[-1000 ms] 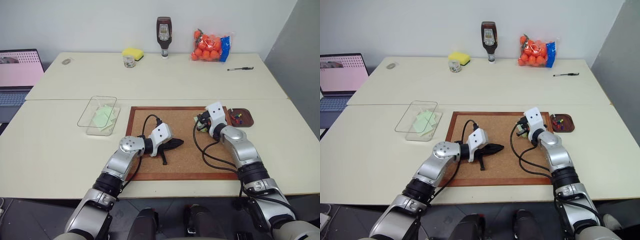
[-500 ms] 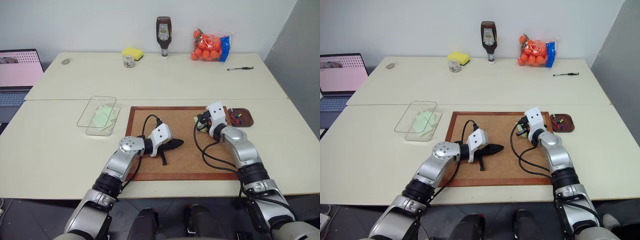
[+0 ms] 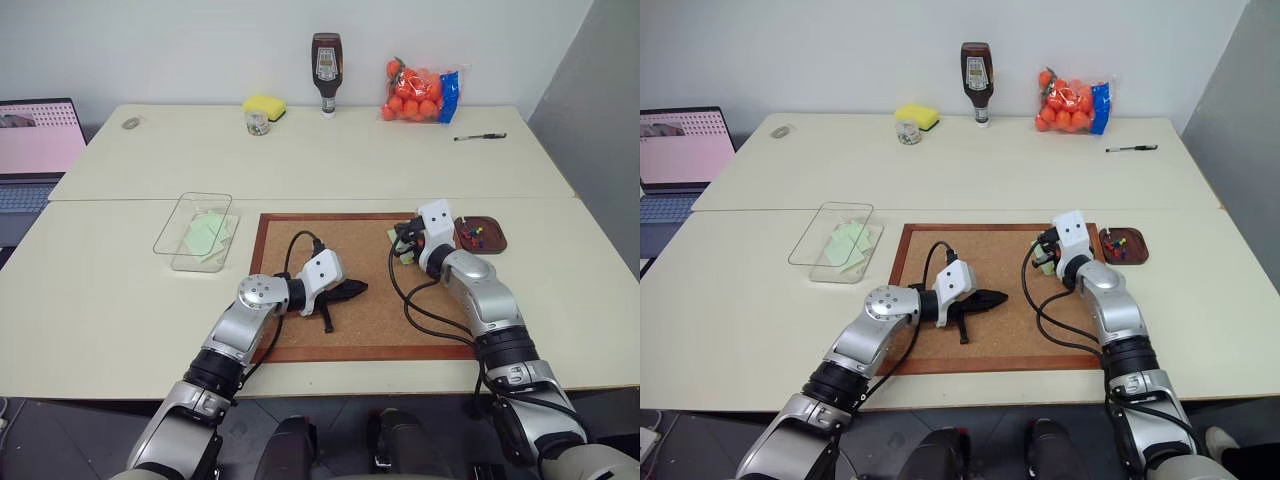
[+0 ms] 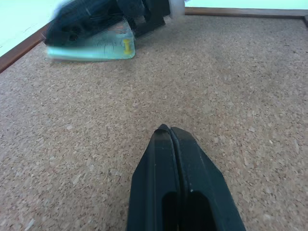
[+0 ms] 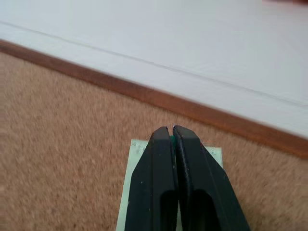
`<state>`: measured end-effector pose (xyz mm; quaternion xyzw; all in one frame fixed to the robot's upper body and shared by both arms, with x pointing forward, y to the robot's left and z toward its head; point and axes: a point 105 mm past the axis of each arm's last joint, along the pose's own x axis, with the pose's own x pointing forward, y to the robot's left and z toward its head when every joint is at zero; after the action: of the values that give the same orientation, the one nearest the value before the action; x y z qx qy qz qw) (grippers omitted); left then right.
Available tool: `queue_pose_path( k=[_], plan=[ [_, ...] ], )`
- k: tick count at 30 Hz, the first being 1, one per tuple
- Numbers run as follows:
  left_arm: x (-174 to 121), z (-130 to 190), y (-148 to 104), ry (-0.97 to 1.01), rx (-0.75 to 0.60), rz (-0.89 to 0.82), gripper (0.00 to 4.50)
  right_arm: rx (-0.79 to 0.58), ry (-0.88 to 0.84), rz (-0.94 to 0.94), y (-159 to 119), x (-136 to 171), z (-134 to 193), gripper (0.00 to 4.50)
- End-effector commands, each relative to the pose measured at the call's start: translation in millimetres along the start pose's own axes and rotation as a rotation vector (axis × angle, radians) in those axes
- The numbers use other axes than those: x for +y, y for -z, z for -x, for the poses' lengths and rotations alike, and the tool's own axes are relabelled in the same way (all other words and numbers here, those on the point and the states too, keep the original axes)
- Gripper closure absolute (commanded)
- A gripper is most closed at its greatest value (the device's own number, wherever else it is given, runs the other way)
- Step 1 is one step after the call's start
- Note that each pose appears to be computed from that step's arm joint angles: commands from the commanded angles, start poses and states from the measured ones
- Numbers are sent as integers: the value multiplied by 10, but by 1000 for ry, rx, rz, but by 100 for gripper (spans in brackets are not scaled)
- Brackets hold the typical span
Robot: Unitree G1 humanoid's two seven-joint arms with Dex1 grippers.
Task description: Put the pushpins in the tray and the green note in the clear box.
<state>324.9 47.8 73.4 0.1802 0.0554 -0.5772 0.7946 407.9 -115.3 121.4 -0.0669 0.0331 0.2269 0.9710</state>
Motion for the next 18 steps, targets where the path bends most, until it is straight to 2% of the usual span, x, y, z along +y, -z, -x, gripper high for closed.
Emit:
queue_pose_path(
  k=[1,11,18],
  plan=[
    [-188,-35,203,71,69,39,450,-101,10,2,-300,-31,22,447],
    [-197,-49,197,77,68,39,450,-131,37,4,-385,-81,52,447],
    [-201,-52,195,75,66,40,450,-227,127,48,-750,-360,364,447]
  ],
)
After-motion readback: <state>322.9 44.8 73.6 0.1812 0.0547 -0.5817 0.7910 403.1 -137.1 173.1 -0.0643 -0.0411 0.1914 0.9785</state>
